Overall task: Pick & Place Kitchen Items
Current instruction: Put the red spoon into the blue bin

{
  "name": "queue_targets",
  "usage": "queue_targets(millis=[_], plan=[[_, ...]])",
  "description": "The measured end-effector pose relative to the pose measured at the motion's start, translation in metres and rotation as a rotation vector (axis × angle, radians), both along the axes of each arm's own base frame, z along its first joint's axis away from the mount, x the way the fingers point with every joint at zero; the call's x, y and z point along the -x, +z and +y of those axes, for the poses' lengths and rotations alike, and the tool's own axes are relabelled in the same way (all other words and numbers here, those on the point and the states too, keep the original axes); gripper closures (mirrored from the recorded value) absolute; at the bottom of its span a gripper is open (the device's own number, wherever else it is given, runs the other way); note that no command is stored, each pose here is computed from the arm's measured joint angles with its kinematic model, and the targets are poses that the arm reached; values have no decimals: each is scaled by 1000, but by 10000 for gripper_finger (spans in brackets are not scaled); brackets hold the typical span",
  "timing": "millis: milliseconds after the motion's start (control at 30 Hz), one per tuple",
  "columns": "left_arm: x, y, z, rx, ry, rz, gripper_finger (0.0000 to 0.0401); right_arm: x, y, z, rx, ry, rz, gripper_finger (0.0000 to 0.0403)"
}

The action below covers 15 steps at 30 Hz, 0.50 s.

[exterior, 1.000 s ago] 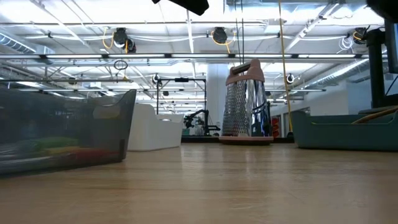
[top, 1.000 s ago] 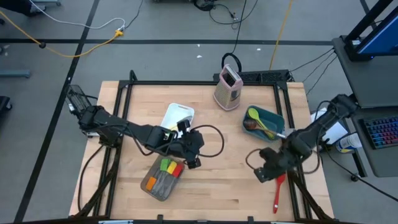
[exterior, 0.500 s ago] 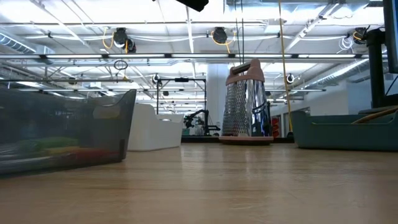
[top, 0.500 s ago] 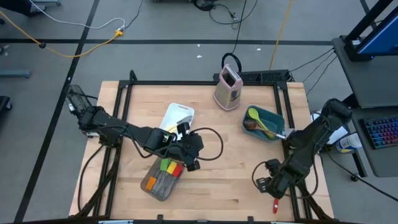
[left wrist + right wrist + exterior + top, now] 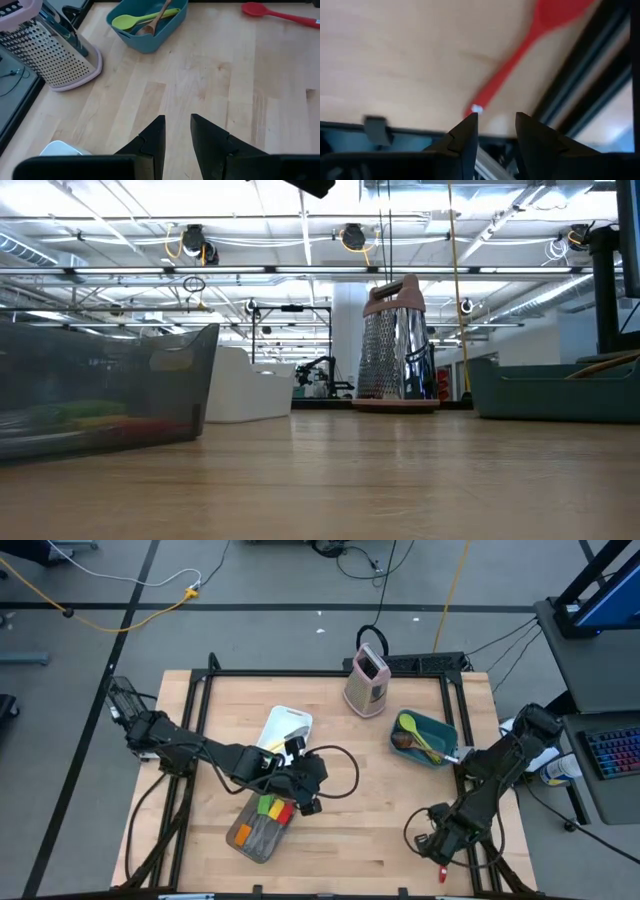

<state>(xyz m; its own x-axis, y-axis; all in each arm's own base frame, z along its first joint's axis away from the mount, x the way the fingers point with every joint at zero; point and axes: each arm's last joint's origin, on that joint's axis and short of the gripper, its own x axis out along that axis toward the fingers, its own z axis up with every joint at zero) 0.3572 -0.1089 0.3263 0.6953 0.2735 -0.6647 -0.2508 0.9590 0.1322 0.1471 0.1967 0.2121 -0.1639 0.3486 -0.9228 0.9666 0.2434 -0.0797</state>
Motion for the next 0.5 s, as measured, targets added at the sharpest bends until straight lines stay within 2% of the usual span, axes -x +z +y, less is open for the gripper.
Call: queue_targets(millis=[100,200,367,500], plan=[[0,0,0,0,0,0,304,-3,-5,6,-69,14,63,275],[0,0,0,1,0,-1,304,-12,-9,10,-132,39,56,275],[0,0,0,2,1,-1,304,-29,-14,4,-53,70,-145,275],[1,0,-1,2,-2,1,304,-36,-13,2,-39,59,-216,275]])
